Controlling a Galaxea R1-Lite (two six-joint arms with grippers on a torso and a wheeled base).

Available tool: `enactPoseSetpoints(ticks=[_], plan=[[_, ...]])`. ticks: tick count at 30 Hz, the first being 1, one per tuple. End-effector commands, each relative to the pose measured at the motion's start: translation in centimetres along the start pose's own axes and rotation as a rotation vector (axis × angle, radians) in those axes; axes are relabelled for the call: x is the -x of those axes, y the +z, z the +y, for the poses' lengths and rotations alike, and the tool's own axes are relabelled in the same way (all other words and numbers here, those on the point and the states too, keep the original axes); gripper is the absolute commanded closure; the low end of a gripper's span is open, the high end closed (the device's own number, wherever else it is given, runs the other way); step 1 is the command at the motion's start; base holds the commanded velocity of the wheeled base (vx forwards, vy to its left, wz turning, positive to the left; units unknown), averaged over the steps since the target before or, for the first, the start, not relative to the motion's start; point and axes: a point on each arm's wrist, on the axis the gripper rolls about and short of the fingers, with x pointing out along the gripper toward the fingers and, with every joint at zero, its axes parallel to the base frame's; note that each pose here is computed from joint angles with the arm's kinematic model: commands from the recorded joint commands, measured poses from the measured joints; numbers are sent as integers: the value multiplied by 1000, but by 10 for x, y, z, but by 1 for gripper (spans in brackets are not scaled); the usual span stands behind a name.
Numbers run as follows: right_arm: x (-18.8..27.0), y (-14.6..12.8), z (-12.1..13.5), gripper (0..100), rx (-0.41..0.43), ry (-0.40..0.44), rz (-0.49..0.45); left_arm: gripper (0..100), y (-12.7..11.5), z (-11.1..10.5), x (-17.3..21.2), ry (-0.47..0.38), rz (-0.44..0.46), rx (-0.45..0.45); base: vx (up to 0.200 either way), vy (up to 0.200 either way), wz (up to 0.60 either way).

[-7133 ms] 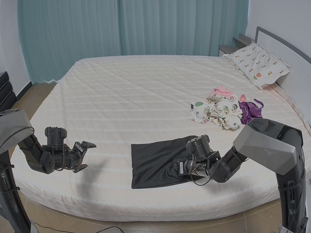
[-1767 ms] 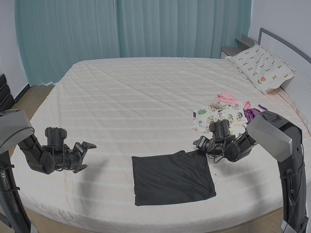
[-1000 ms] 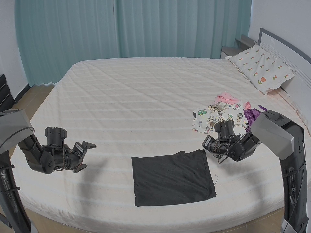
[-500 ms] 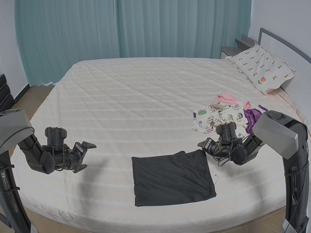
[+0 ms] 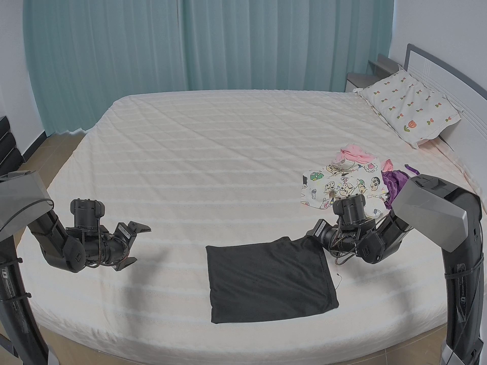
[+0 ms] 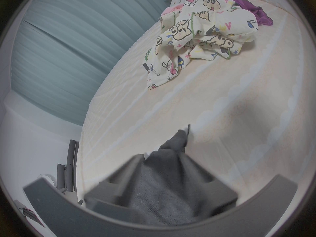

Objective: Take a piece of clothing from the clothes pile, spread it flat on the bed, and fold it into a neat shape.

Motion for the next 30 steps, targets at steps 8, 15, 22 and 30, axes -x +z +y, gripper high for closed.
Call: enactPoseSetpoints(ticks=[8, 15, 22, 30], plan=[[1, 3, -2, 100, -7, -4, -15, 0, 0, 1, 0, 1, 1, 1, 0, 0, 0], [0, 12, -6, 100, -17, -19, -47, 0, 0, 1, 0, 1, 1, 1, 0, 0, 0], [-5, 9, -9, 0, -16, -27, -42, 0, -1, 1, 0, 3, 2, 1, 0, 0, 0], [5, 10, -13, 0, -14, -36, -45, 0, -1, 2, 0, 5, 4, -2, 0, 0, 0]])
